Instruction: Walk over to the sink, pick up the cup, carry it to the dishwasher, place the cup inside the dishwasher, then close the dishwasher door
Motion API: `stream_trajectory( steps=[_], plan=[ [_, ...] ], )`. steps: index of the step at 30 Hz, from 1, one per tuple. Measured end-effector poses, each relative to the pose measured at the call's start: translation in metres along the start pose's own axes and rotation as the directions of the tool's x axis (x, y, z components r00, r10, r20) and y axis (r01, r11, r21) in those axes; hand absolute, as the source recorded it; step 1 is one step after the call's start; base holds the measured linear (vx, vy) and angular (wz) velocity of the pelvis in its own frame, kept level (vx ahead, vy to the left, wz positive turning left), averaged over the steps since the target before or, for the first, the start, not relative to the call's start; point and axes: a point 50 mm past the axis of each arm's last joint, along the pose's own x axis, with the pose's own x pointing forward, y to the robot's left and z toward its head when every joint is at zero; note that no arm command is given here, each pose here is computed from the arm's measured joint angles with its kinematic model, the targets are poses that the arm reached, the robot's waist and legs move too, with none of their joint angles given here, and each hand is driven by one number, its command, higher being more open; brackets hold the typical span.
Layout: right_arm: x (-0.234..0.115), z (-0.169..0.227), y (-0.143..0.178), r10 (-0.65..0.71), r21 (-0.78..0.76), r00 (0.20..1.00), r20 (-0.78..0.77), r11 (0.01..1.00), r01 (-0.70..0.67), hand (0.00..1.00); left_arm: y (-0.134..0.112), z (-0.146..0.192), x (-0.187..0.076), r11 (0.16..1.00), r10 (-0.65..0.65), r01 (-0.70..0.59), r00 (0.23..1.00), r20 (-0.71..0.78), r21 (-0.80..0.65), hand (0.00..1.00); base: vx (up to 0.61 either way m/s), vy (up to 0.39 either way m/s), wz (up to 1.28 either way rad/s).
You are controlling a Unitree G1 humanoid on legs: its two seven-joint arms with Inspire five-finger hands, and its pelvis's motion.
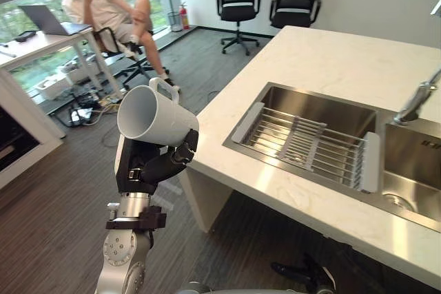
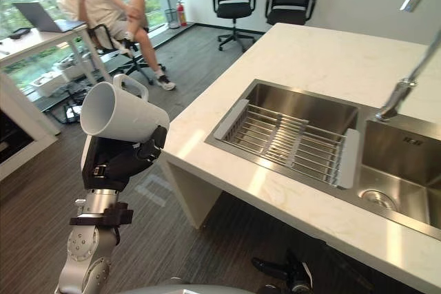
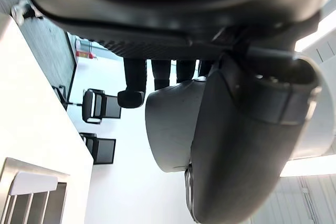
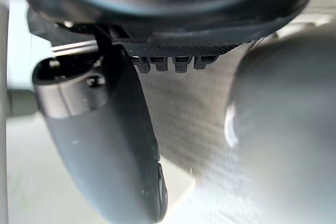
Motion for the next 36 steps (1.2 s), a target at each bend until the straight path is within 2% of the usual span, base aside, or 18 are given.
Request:
stream_trajectory(
  steps=[3, 7, 11, 13, 17, 20, 22, 27, 29, 33, 36],
  plan=[
    [0.006, 0.015, -0.001, -0.006, -0.011, 0.999, 0.033, 1.000, 0.007, 1.00, -0.008, -0.003, -0.001, 0.999, -0.038, 0.038, 0.999, -0.015, -0.023, 0.00, -0.13, -0.027, 0.75],
    [0.010, 0.030, 0.011, 0.026, -0.031, 0.997, 0.071, 0.999, -0.024, 1.00, -0.008, -0.003, 0.000, 0.999, -0.027, 0.027, 1.000, -0.007, -0.034, 0.00, -0.12, 0.041, 0.02],
    [0.008, 0.022, 0.011, 0.032, -0.073, 0.999, 0.025, 0.997, -0.030, 1.00, -0.015, -0.004, 0.006, 0.998, -0.037, 0.037, 0.999, -0.002, -0.057, 0.00, -0.02, 0.117, 0.52],
    [0.005, 0.012, 0.011, 0.020, -0.039, 1.000, -0.007, 0.999, -0.020, 1.00, -0.031, -0.005, 0.015, 0.991, -0.095, 0.095, 0.995, 0.008, -0.096, 0.00, -0.08, 0.138, 1.92],
    [-0.002, 0.005, 0.011, -0.005, 0.000, 1.000, -0.004, 1.000, 0.005, 1.00, -0.042, -0.017, 0.009, 0.983, -0.144, 0.138, 0.989, -0.041, -0.123, 0.00, -0.02, 0.168, 1.32],
    [-0.004, 0.018, 0.023, 0.040, 0.021, 0.996, 0.078, 0.999, -0.042, 1.00, -0.041, -0.022, 0.007, 0.981, -0.171, 0.164, 0.982, -0.073, -0.100, 0.00, -0.05, 0.094, 0.75],
    [-0.004, 0.015, 0.019, 0.052, 0.027, 0.994, 0.094, 0.998, -0.055, 1.00, -0.039, -0.026, 0.005, 0.982, -0.174, 0.166, 0.980, -0.095, -0.091, 0.00, -0.05, 0.033, 0.31],
    [-0.019, -0.020, -0.025, -0.007, 0.074, 0.997, 0.072, 0.997, 0.001, 1.00, -0.014, -0.031, 0.004, 0.993, -0.105, 0.097, 0.987, -0.122, -0.070, 0.00, 0.01, -0.016, 0.25],
    [-0.020, -0.021, -0.032, -0.014, 0.073, 0.997, 0.076, 0.997, 0.008, 1.00, -0.009, -0.029, 0.004, 0.994, -0.085, 0.077, 0.990, -0.109, -0.074, 0.00, 0.05, -0.056, 0.34],
    [-0.018, -0.005, -0.028, 0.012, 0.062, 0.986, 0.166, 0.998, -0.022, 1.00, -0.010, -0.023, 0.004, 0.993, -0.111, 0.106, 0.990, -0.093, -0.057, 0.00, 0.06, -0.039, 0.61],
    [-0.016, -0.002, -0.019, 0.054, 0.037, 0.983, 0.177, 0.997, -0.061, 1.00, -0.013, -0.026, 0.001, 0.992, -0.106, 0.099, 0.989, -0.105, -0.073, 0.00, 0.12, -0.068, 1.10]
  ],
)
